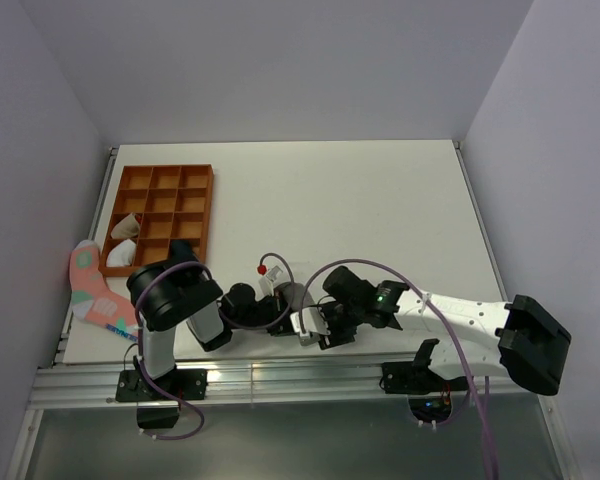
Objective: Roll the socks
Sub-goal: Roll the sock at the center of the board.
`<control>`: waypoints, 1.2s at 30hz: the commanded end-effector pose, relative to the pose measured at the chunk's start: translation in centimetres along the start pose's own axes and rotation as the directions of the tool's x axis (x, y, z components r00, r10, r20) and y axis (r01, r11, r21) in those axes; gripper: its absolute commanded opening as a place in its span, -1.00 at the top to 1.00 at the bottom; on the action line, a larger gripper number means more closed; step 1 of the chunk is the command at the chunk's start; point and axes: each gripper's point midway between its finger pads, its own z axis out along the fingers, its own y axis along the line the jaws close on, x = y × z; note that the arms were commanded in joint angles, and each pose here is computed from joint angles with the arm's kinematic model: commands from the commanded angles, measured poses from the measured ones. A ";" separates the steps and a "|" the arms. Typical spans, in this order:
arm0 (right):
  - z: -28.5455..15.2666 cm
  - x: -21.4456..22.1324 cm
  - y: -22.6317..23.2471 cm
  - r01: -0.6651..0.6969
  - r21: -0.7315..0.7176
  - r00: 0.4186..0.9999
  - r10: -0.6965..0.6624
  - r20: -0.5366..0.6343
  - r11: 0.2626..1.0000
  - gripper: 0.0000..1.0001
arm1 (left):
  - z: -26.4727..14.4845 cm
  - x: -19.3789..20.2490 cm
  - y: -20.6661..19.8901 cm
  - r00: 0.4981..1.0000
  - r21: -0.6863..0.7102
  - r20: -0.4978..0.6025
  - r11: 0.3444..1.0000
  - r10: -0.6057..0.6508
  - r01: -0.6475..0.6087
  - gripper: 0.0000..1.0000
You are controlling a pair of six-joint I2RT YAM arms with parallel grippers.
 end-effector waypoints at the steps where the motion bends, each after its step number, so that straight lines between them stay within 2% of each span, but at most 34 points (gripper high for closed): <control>1: 0.9 0.0 -0.5 0.000 0.023 1.000 0.000 -0.009 1.000 -0.14 | -3.2 5.5 8.8 0.979 -0.343 -0.157 0.937 -0.126 0.066 0.99; 7: 1.7 0.7 -0.5 -0.020 0.007 0.999 0.020 -0.041 1.000 0.16 | -3.1 4.8 8.1 0.982 -0.313 -0.149 0.948 -0.116 0.065 0.99; 13: 2.0 0.9 -0.4 -0.049 -0.013 0.996 0.048 -0.069 0.999 0.46 | -2.1 2.7 5.5 0.991 -0.235 -0.115 0.971 -0.069 0.041 0.99; 18: 2.2 1.5 -0.2 -0.062 -0.021 0.994 0.060 -0.092 0.998 0.50 | -1.0 -0.3 2.4 0.998 -0.155 -0.058 0.988 -0.024 0.015 0.99; 25: 2.4 1.9 -0.2 -0.085 -0.028 0.989 0.082 -0.120 0.996 0.53 | -0.8 -4.5 0.1 0.999 -0.128 0.031 0.992 0.017 -0.013 0.98; 32: 2.6 2.3 -0.3 -0.103 -0.023 0.985 0.099 -0.142 0.994 0.53 | -2.2 -7.5 -1.3 0.992 -0.147 0.102 0.987 0.073 -0.058 0.59; 36: 2.6 2.4 -0.3 -0.111 -0.030 0.982 0.105 -0.155 0.993 0.54 | -3.2 -8.7 -1.0 0.985 -0.202 0.145 0.977 0.093 -0.063 0.54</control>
